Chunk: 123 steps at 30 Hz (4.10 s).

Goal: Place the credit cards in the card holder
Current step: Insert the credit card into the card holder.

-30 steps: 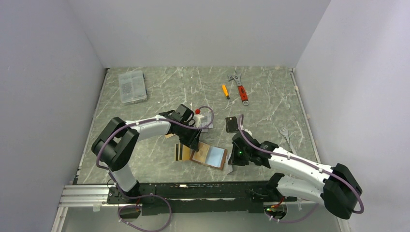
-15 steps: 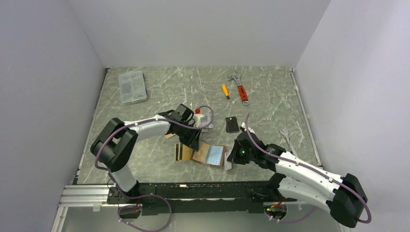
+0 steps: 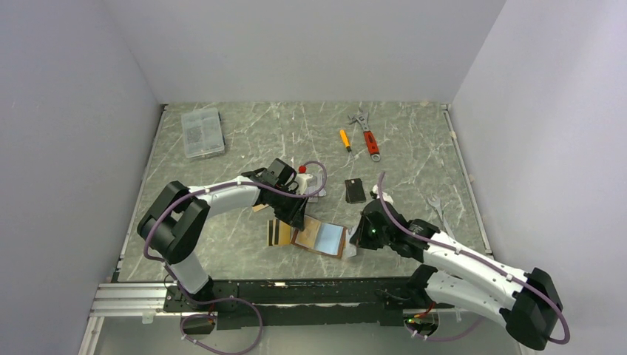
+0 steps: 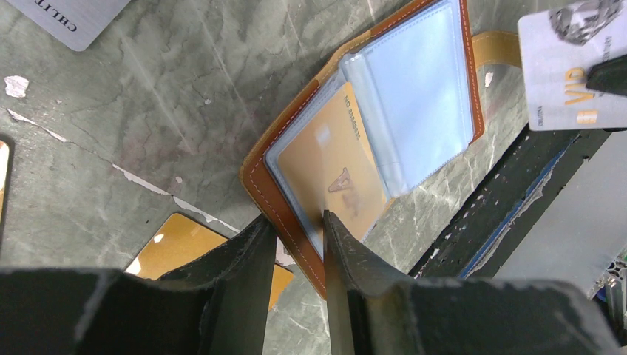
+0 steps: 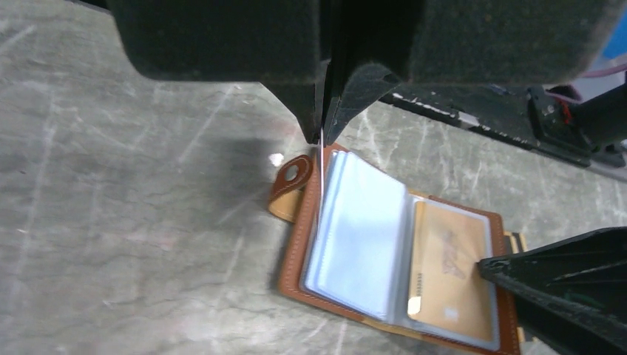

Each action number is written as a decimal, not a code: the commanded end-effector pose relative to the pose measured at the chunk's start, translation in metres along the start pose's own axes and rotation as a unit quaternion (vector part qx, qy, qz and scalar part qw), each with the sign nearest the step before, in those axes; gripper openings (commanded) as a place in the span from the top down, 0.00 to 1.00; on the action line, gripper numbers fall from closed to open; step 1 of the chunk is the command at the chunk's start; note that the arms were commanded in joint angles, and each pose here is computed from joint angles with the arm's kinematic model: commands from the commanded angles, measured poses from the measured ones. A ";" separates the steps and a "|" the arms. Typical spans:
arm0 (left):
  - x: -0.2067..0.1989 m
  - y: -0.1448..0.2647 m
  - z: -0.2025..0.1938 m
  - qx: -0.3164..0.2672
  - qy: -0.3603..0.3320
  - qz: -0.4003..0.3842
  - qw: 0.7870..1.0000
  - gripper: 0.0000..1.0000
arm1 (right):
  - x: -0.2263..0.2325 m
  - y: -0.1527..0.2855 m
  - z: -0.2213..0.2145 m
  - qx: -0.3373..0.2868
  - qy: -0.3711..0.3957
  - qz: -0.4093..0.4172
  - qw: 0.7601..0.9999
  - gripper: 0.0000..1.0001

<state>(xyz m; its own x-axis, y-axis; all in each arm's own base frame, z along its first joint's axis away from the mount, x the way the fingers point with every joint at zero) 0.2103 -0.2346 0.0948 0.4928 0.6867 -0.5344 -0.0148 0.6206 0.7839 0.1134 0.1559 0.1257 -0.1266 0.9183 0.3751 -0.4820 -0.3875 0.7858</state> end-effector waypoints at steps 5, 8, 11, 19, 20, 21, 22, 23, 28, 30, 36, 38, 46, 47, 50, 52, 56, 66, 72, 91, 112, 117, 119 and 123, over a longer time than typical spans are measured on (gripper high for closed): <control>-0.013 0.011 0.013 -0.023 -0.025 -0.017 0.999 0.66 | 0.023 -0.010 0.004 0.013 0.028 0.085 0.996 1.00; -0.014 0.011 0.013 -0.023 -0.026 -0.017 0.999 0.66 | 0.020 -0.016 -0.003 0.032 0.027 0.082 0.996 1.00; -0.014 0.011 0.014 -0.025 -0.027 -0.016 0.999 0.66 | 0.016 -0.019 -0.007 0.039 0.024 0.075 0.996 1.00; -0.014 0.012 0.014 -0.025 -0.027 -0.017 0.999 0.67 | 0.007 -0.025 -0.016 0.058 0.016 0.062 0.996 1.00; -0.014 0.012 0.014 -0.025 -0.028 -0.017 0.999 0.67 | 0.007 -0.025 -0.016 0.058 0.016 0.062 0.996 1.00; -0.014 0.012 0.014 -0.025 -0.028 -0.017 0.999 0.67 | 0.007 -0.025 -0.017 0.059 0.016 0.060 0.996 1.00; -0.014 0.012 0.013 -0.025 -0.027 -0.017 0.999 0.67 | 0.006 -0.025 -0.017 0.061 0.015 0.058 0.996 1.00; -0.014 0.012 0.014 -0.027 -0.027 -0.016 0.999 0.67 | 0.005 -0.025 -0.018 0.062 0.015 0.056 0.996 1.00; -0.014 0.013 0.014 -0.026 -0.028 -0.017 0.999 0.67 | 0.001 -0.023 -0.019 0.061 0.011 0.050 0.997 1.00; -0.015 0.013 0.014 -0.027 -0.028 -0.017 0.999 0.67 | 0.000 -0.021 -0.018 0.059 0.010 0.051 0.997 1.00; -0.015 0.013 0.015 -0.027 -0.029 -0.018 0.999 0.68 | 0.001 -0.020 -0.018 0.059 0.008 0.055 0.997 1.00; -0.015 0.012 0.014 -0.026 -0.029 -0.018 0.999 0.68 | 0.002 -0.021 -0.018 0.059 0.009 0.059 0.996 1.00; -0.015 0.013 0.015 -0.028 -0.031 -0.019 0.999 0.68 | 0.004 -0.027 -0.019 0.066 0.012 0.068 0.995 1.00; -0.015 0.013 0.015 -0.028 -0.031 -0.019 0.999 0.69 | 0.004 -0.027 -0.019 0.066 0.011 0.069 0.995 1.00; -0.015 0.013 0.015 -0.028 -0.032 -0.021 0.999 0.69 | 0.003 -0.030 -0.019 0.071 0.010 0.073 0.995 1.00; -0.016 0.013 0.015 -0.028 -0.033 -0.021 0.999 0.69 | 0.002 -0.032 -0.019 0.073 0.009 0.075 0.994 1.00; -0.016 0.013 0.015 -0.028 -0.035 -0.022 0.999 0.69 | 0.002 -0.036 -0.018 0.076 0.007 0.084 0.994 1.00; -0.018 0.017 0.018 -0.031 -0.043 -0.022 0.998 0.54 | 0.022 -0.031 0.006 0.033 0.026 0.141 0.989 1.00; -0.017 0.025 0.022 -0.037 -0.028 -0.042 0.998 0.41 | 0.041 -0.026 0.022 0.011 0.037 0.189 0.981 1.00; 0.007 0.018 0.020 -0.027 0.054 -0.107 0.992 0.41 | 0.051 -0.061 0.029 0.038 0.029 0.218 0.975 1.00; 0.009 -0.001 -0.003 -0.003 -0.038 0.023 0.999 0.72 | 0.040 -0.078 0.038 -0.043 -0.092 0.167 0.981 1.00; 0.002 -0.002 -0.011 0.000 -0.041 -0.009 0.999 0.75 | 0.037 -0.082 0.035 -0.053 -0.116 0.152 0.980 1.00; 0.001 -0.004 -0.015 0.003 -0.046 -0.012 0.999 0.79 | 0.035 -0.083 0.036 -0.058 -0.122 0.139 0.981 1.00; -0.004 -0.007 -0.022 0.011 -0.056 -0.020 0.998 0.81 | 0.033 -0.086 0.037 -0.055 -0.118 0.121 0.984 1.00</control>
<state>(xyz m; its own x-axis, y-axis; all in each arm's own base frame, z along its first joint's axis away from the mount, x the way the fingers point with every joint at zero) 0.1987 -0.2274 0.0787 0.5528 0.6627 -0.5053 0.0068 0.6027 0.7979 0.1715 0.2132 0.0830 -0.0709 0.7377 0.6714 -0.5107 -0.6050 0.6108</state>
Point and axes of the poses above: each gripper's point midway between its finger pads, its own y axis back along the fingers, its own x axis along the line the jaws close on, z = x × y, the point moved 7 cm from there along y, back along the fingers, and after that the axes turned 9 degrees about y, right-handed, at the moved point
